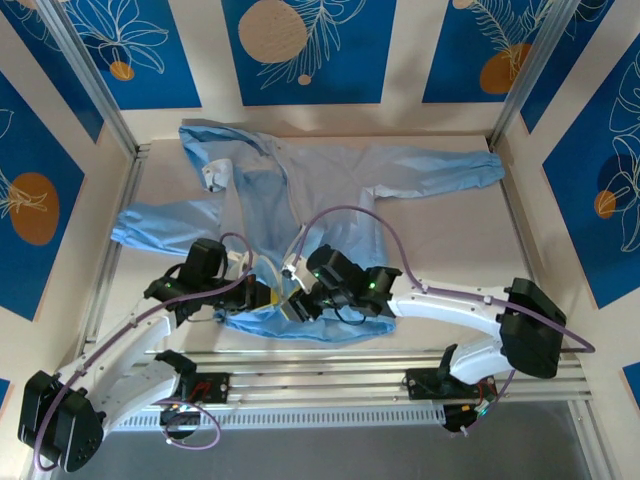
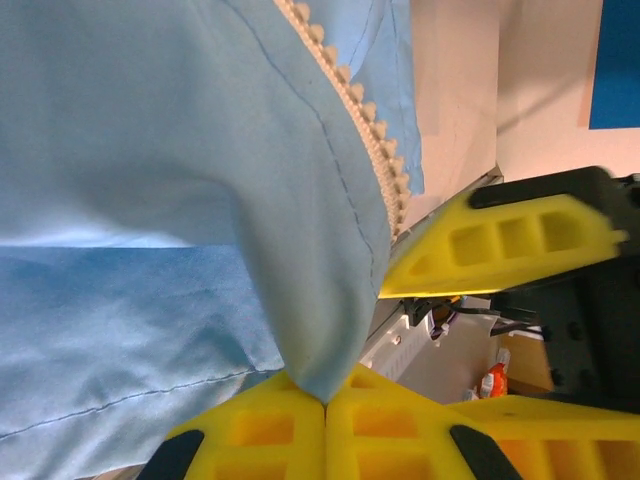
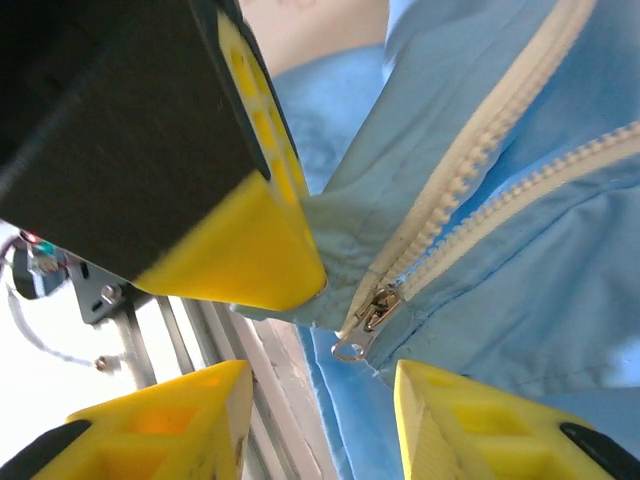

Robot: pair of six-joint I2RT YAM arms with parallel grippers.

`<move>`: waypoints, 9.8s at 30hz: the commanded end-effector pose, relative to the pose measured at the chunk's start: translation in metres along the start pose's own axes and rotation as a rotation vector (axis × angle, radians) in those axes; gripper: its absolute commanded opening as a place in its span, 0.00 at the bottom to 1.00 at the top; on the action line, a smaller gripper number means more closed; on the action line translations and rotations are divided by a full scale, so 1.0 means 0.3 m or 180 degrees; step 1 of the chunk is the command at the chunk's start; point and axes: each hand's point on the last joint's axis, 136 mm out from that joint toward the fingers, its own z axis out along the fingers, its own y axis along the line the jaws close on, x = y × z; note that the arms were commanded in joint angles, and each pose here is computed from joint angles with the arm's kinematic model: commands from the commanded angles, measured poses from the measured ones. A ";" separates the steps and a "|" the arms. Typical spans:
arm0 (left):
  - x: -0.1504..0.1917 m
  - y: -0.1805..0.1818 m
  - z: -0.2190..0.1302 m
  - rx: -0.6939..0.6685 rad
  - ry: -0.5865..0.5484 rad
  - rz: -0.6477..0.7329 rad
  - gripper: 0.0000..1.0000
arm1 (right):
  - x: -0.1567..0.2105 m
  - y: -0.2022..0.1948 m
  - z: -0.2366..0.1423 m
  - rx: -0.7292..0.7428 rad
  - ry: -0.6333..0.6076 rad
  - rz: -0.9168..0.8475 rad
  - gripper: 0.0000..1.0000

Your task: Zip up the jacket

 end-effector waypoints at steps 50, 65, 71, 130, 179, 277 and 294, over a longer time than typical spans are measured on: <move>0.024 0.025 0.015 0.0010 0.0175 -0.0029 0.00 | 0.011 -0.082 0.101 0.0336 0.0268 -0.0523 0.30; 0.087 0.080 -0.001 -0.0200 0.0280 -0.0114 0.00 | 0.009 -0.086 0.135 0.0389 0.0348 -0.0651 0.00; 0.086 0.093 -0.018 -0.0340 0.0228 -0.0016 0.00 | 0.030 -0.069 0.146 0.0318 0.0448 -0.0640 0.00; 0.033 0.071 -0.058 -0.0224 -0.1242 0.0708 0.00 | -0.085 0.052 0.070 -0.0392 0.0690 0.0136 0.00; 0.100 0.050 -0.036 0.0044 -0.0933 0.0598 0.00 | -0.118 -0.146 0.053 0.0590 0.0470 0.0339 0.00; 0.123 0.111 -0.054 -0.0207 -0.0924 0.0444 0.00 | -0.376 -0.652 0.069 0.0917 0.0185 0.0741 0.00; 0.110 0.081 -0.043 -0.0196 -0.0836 0.0590 0.00 | -0.447 -0.747 0.105 0.0884 0.0130 0.0747 0.00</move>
